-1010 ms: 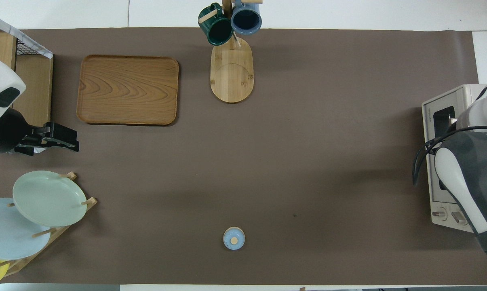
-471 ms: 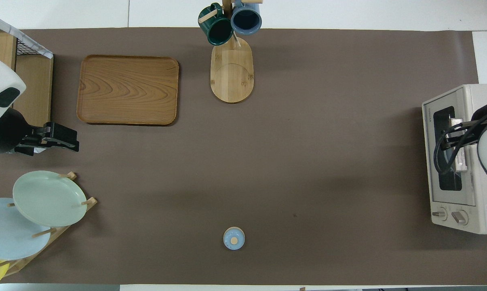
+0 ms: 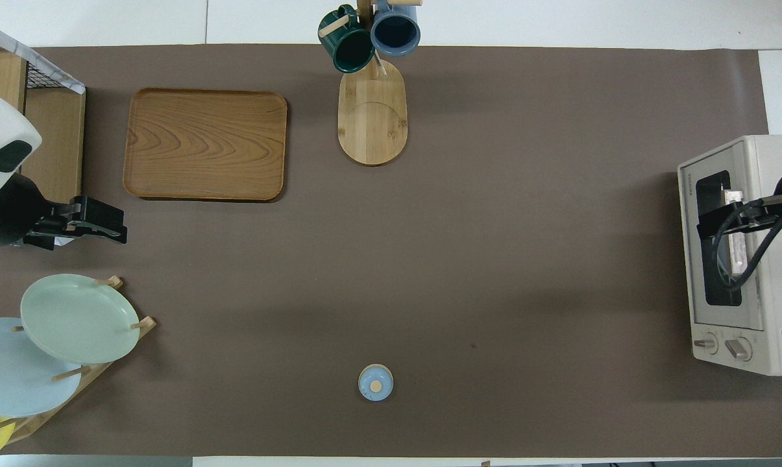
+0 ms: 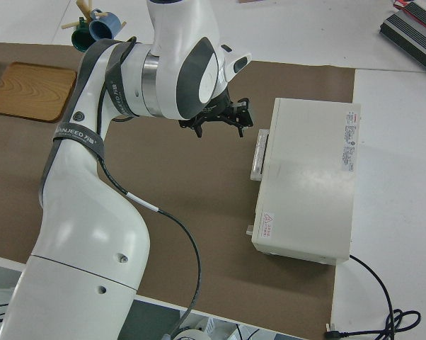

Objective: Put eggplant into oven

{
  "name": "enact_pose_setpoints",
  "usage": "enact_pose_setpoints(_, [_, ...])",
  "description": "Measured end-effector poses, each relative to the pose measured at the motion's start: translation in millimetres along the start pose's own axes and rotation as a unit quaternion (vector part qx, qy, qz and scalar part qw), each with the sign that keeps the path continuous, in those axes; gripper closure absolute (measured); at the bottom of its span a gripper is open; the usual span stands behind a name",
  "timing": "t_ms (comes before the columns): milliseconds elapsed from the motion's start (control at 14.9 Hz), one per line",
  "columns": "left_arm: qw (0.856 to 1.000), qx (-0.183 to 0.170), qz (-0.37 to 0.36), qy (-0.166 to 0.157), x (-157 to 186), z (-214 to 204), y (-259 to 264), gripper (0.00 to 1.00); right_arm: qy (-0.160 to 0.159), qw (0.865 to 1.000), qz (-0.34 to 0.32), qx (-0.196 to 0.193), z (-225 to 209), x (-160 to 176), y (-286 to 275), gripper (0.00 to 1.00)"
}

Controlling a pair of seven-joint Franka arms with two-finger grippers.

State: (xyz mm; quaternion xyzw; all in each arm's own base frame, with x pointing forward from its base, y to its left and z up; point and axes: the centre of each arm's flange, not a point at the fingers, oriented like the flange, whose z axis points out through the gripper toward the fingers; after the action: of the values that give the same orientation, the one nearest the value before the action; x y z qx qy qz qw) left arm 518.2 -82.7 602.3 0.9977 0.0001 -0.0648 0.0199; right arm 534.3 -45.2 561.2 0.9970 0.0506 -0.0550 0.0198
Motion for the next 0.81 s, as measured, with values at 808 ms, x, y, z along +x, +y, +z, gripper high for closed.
enact_pose_setpoints(808, [1.000, 0.000, 0.000, 0.000, 0.0, 0.0, 0.0, 0.00, -0.007, 1.000, 0.011, -0.001, -1.5, 8.1, 11.4, 0.00])
